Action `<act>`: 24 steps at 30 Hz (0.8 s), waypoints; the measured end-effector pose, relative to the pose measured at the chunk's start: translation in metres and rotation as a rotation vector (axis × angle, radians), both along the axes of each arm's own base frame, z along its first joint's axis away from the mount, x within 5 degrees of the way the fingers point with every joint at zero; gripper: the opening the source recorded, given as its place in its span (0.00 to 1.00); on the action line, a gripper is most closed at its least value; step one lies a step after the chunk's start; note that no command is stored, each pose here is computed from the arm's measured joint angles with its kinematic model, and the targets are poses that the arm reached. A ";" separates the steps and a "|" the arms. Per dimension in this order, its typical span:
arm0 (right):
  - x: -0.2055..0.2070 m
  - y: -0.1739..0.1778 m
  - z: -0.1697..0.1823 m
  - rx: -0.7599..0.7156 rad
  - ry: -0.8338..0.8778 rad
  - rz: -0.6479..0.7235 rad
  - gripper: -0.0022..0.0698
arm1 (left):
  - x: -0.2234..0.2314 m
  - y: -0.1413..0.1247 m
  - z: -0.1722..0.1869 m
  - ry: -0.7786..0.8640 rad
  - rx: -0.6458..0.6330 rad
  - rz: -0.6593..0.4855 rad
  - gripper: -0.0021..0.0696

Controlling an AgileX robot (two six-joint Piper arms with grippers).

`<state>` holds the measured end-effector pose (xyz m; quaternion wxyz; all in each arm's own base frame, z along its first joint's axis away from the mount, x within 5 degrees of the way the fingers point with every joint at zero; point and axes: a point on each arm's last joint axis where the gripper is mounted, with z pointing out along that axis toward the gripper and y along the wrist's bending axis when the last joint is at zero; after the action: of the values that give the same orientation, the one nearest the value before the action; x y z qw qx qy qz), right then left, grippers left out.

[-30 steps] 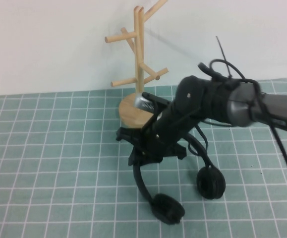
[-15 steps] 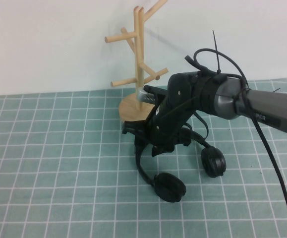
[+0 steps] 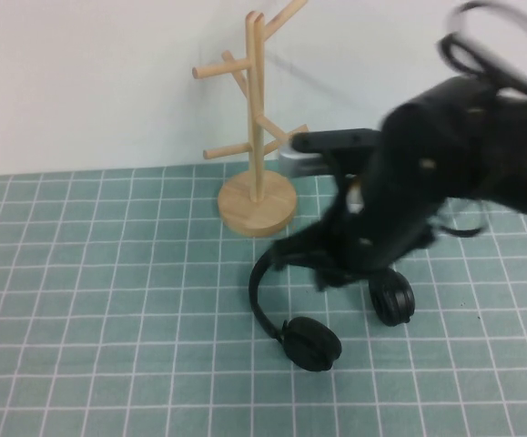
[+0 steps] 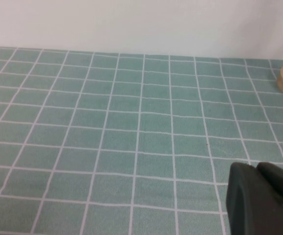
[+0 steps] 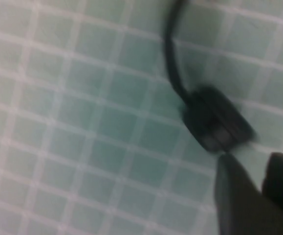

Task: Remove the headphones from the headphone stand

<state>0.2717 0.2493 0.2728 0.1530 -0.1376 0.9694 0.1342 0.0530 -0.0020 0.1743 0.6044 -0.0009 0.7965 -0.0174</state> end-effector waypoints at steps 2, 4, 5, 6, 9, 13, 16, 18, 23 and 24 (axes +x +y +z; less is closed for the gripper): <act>-0.016 -0.015 0.014 -0.041 -0.004 0.015 0.10 | 0.000 0.000 0.000 0.000 0.000 0.000 0.02; -0.029 -0.029 0.028 -0.072 -0.023 0.027 0.05 | 0.000 0.000 0.000 0.000 0.000 0.000 0.02; -0.035 -0.036 0.034 -0.092 -0.031 0.030 0.04 | 0.000 0.000 0.000 0.000 0.000 0.000 0.02; -0.041 -0.042 0.039 -0.111 -0.028 0.033 0.03 | 0.000 0.000 0.000 0.000 0.000 0.000 0.02; -0.055 -0.061 0.054 -0.170 -0.029 0.033 0.02 | 0.000 0.000 0.000 0.000 0.000 0.000 0.02; -0.065 -0.075 0.070 -0.193 -0.080 0.027 0.02 | 0.000 0.000 0.000 0.000 0.000 0.000 0.02; -0.064 -0.080 0.075 -0.223 -0.120 0.025 0.02 | 0.000 0.000 0.000 0.000 0.000 0.000 0.02; -0.063 -0.083 0.076 -0.249 -0.147 0.032 0.02 | 0.000 0.000 0.000 0.000 0.000 0.000 0.02; -0.065 -0.088 0.082 -0.293 -0.200 0.142 0.02 | 0.000 0.000 0.000 0.000 0.000 0.000 0.02; -0.067 -0.090 0.084 -0.292 -0.209 0.145 0.02 | 0.000 0.000 0.000 0.000 0.000 0.000 0.02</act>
<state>0.2049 0.1592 0.3572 0.2210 -0.2409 0.9450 -0.0122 0.0530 -0.0020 0.1743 0.6044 -0.0009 0.7965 -0.0174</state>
